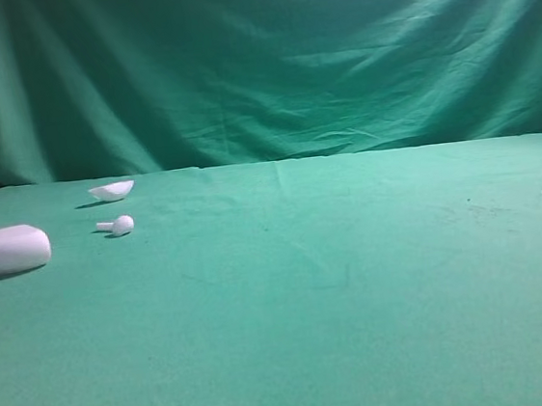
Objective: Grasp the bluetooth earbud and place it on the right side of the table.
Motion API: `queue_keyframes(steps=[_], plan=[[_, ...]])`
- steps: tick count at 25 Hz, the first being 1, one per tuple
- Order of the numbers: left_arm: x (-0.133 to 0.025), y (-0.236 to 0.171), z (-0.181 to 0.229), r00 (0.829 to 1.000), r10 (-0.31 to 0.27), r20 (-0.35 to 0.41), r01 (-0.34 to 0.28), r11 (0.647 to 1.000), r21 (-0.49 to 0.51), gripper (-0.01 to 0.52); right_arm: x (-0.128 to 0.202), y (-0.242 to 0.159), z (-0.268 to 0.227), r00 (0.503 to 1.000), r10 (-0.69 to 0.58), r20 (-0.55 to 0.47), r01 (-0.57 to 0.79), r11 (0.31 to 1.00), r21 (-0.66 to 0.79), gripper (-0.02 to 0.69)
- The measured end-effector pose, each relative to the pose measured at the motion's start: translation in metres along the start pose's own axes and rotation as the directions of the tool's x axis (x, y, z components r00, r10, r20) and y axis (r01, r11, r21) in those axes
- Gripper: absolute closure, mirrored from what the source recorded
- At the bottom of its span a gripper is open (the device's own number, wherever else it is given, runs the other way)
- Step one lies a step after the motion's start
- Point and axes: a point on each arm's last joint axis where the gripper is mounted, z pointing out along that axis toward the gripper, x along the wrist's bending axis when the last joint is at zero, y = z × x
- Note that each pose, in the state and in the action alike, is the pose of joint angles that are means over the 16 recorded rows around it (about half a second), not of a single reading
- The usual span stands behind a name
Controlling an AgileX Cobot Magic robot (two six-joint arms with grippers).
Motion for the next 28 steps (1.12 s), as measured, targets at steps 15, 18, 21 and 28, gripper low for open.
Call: queue_keyframes(steps=[15, 18, 21, 28], plan=[[0.000, 0.000, 0.000, 1.000, 0.000, 0.000, 0.000, 1.000, 0.000, 0.514, -0.011, -0.115, 0.064, 0.992, 0.042, 0.116, -0.049, 0.997, 0.058, 0.665], [0.000, 0.000, 0.000, 1.000, 0.000, 0.000, 0.000, 1.000, 0.000, 0.514, -0.012, -0.124, 0.067, 0.988, 0.065, 0.137, -0.076, 0.994, 0.076, 0.665], [0.000, 0.000, 0.000, 1.000, 0.000, 0.000, 0.000, 1.000, 0.000, 0.514, -0.013, -0.128, 0.067, 0.985, 0.080, 0.150, -0.094, 0.991, 0.090, 0.665], [0.000, 0.000, 0.000, 1.000, 0.000, 0.000, 0.000, 1.000, 0.000, 0.514, -0.013, -0.130, 0.067, 0.984, 0.085, 0.157, -0.102, 0.989, 0.107, 0.665]])
